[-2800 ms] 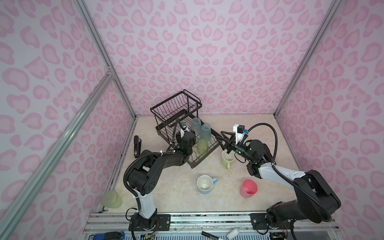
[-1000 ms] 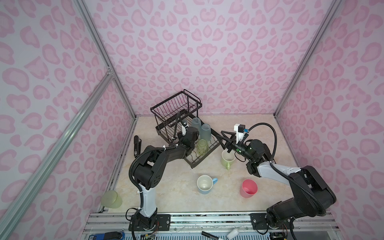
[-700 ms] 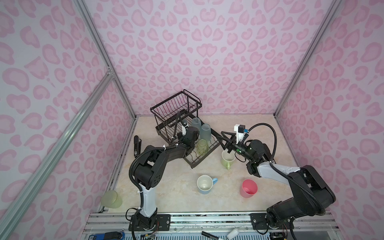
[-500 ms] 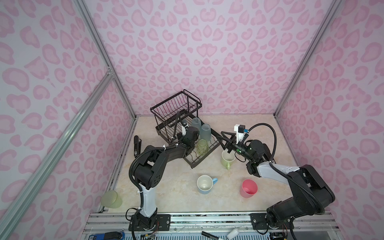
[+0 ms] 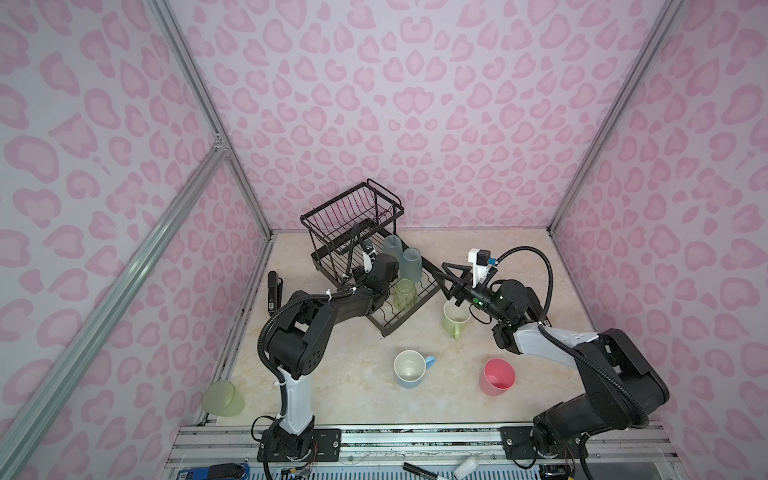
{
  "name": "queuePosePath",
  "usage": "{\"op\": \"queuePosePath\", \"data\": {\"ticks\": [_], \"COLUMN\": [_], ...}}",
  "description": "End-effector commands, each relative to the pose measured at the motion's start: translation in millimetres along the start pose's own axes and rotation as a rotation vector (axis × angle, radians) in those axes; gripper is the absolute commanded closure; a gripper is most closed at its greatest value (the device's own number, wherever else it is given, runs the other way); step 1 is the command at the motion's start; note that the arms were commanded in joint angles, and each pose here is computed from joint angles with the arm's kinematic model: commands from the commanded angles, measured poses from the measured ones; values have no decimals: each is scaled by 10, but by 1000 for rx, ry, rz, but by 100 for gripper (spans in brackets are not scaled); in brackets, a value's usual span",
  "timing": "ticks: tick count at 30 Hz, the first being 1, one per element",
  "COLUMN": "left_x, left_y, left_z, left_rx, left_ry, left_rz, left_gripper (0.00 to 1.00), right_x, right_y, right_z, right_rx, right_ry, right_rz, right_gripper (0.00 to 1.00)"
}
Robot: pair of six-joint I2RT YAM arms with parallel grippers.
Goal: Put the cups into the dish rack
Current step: 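Lower the pink cup upside down into the rack's lower tier with the left gripper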
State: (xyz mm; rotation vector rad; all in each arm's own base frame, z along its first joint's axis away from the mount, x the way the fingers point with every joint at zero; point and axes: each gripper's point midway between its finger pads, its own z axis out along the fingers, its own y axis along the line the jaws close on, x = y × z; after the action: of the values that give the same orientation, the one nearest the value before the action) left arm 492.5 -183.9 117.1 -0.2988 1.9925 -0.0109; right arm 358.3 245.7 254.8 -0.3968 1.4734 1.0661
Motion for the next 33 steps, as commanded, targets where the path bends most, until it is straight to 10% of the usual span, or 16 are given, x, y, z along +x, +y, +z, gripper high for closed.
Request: {"op": "queuePosePath", "data": {"ticks": [1,33], "left_x": [-109,-531], "left_y": [-38,-224], "left_z": [-54,-367], "left_rx": [15,73], "left_ry": [-18,-99], "left_rz": [-20,31], "left_gripper": [7,0], "right_x": [-22,-80], "right_y": [2,-58], "right_z": [0,1], "right_rx": [-2,58], "right_ry": [-14,-13], "right_rz": [-6,-16], "right_gripper": [41,30]}}
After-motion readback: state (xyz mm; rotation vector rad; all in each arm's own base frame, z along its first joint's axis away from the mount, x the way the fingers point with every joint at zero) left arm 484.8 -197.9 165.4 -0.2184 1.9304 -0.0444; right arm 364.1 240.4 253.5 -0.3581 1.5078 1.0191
